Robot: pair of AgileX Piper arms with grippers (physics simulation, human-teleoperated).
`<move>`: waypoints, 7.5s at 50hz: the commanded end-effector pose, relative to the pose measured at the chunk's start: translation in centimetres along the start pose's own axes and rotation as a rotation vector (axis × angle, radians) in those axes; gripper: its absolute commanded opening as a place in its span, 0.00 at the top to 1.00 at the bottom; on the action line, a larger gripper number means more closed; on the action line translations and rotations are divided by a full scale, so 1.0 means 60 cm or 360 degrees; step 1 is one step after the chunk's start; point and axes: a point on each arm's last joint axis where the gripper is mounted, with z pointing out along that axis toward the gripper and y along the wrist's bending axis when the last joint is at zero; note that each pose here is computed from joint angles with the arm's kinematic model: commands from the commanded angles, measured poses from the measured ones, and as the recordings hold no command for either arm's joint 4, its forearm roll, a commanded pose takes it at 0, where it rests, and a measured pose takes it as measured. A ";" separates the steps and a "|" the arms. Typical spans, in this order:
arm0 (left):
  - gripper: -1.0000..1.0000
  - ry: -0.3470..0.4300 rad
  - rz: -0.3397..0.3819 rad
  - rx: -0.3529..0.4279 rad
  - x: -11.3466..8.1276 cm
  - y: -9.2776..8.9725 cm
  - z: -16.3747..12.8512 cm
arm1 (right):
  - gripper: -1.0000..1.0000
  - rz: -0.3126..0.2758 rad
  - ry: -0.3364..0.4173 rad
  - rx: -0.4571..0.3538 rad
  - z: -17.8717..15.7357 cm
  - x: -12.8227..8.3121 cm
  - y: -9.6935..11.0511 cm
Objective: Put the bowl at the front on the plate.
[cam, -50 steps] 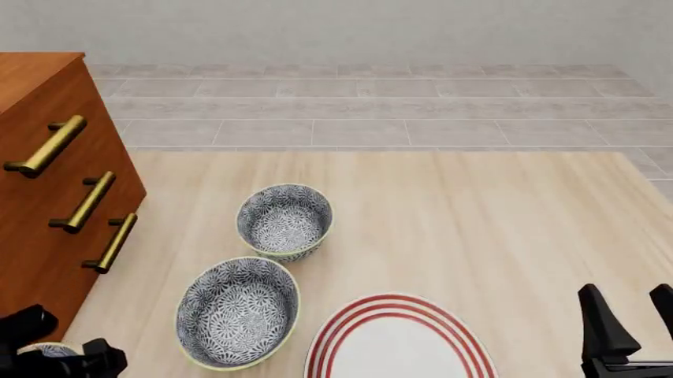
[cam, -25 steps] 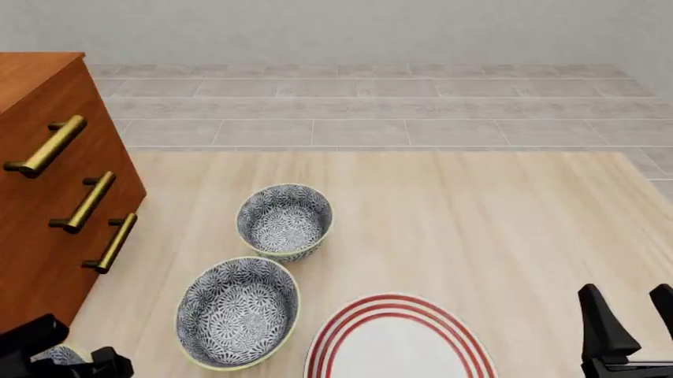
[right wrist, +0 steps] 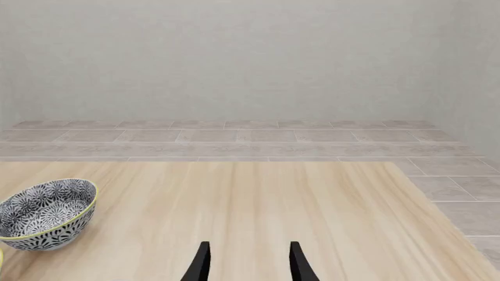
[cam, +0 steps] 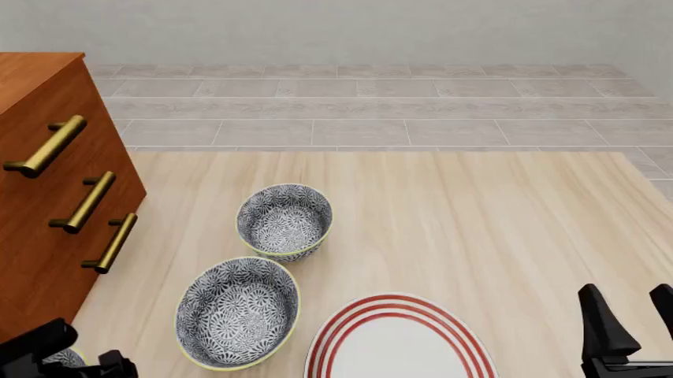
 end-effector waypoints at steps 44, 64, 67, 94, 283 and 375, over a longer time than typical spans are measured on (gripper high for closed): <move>1.00 -0.0069 0.0044 0.0166 -0.001 -0.021 -0.072 | 0.00 0.0000 -0.0001 0.0000 0.000 0.001 0.000; 1.00 -0.0205 0.0065 0.0274 -0.034 -0.046 -0.081 | 0.00 -0.0001 -0.0001 0.0000 0.000 0.001 0.000; 1.00 -0.0208 0.0070 0.0284 -0.035 -0.049 -0.082 | 0.00 0.0000 -0.0001 0.0000 0.000 0.001 0.000; 1.00 -0.0270 0.0081 0.0440 -0.070 -0.088 -0.134 | 0.00 0.0000 0.0000 0.0000 0.000 0.001 0.000; 1.00 -0.0004 0.2037 0.1274 0.123 -0.506 -0.184 | 0.00 0.0000 -0.0001 0.0000 0.000 0.001 0.000; 0.00 0.0202 0.2021 0.1138 0.202 -0.508 -0.086 | 0.00 0.0000 0.0000 0.0000 0.000 0.001 0.000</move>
